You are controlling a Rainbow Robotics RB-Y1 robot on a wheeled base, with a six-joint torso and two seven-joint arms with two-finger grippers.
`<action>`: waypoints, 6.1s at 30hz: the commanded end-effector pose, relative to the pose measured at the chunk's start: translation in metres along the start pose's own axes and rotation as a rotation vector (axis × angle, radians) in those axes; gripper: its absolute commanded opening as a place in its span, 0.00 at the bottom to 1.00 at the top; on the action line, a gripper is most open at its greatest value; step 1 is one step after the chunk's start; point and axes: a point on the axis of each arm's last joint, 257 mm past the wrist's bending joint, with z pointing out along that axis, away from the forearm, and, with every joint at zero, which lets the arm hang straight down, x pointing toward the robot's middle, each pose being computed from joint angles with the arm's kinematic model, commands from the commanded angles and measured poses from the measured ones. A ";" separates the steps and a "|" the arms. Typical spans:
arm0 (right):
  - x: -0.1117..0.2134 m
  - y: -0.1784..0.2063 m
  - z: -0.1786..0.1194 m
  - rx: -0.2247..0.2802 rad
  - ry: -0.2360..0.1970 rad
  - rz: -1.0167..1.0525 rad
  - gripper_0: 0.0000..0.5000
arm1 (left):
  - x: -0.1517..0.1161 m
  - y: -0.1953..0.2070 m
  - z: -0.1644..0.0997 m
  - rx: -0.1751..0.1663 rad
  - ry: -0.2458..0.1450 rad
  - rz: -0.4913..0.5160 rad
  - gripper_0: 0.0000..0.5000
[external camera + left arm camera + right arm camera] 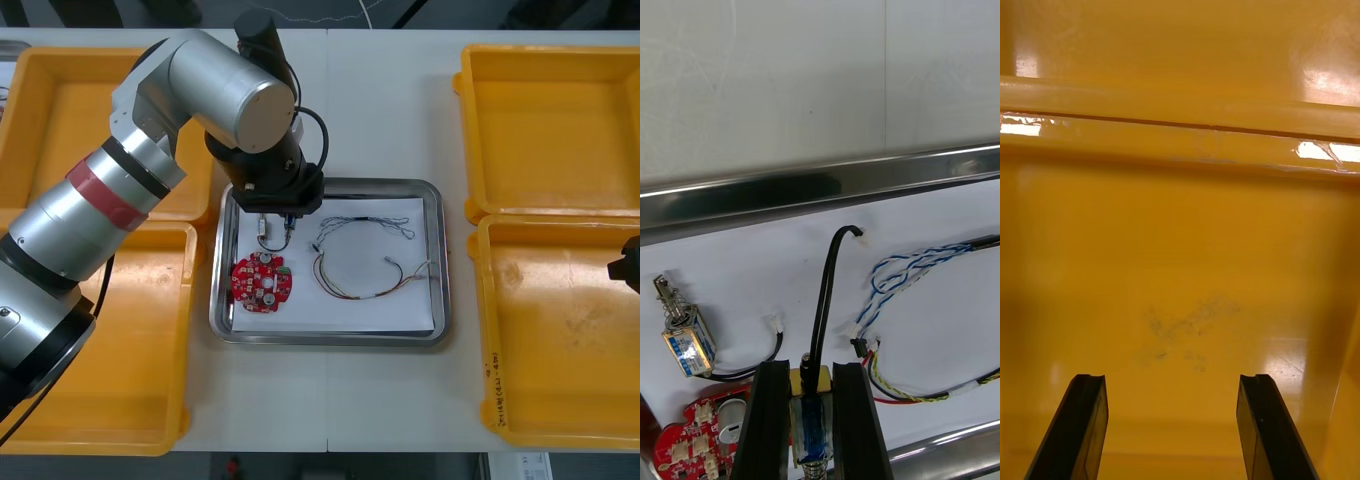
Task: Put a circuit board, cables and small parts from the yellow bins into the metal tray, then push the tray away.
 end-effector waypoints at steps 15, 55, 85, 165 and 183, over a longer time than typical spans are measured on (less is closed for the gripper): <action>0.000 -0.002 -0.007 0.020 -0.011 -0.050 1.00 | 0.012 -0.014 0.030 0.038 -0.033 -0.028 0.01; -0.013 0.001 -0.031 0.059 -0.065 -0.159 1.00 | -0.014 0.047 -0.106 -0.016 -0.051 -0.061 1.00; -0.010 0.204 -0.042 -0.254 -0.049 -0.957 1.00 | 0.040 0.178 -0.164 -0.058 -0.178 -0.112 1.00; 0.041 0.385 0.094 -0.138 -0.118 -1.531 0.00 | 0.139 0.292 -0.153 -0.194 -0.120 -0.165 1.00; -0.056 0.354 0.094 0.085 -0.156 -1.528 0.00 | 0.139 0.292 -0.153 -0.194 -0.120 -0.165 1.00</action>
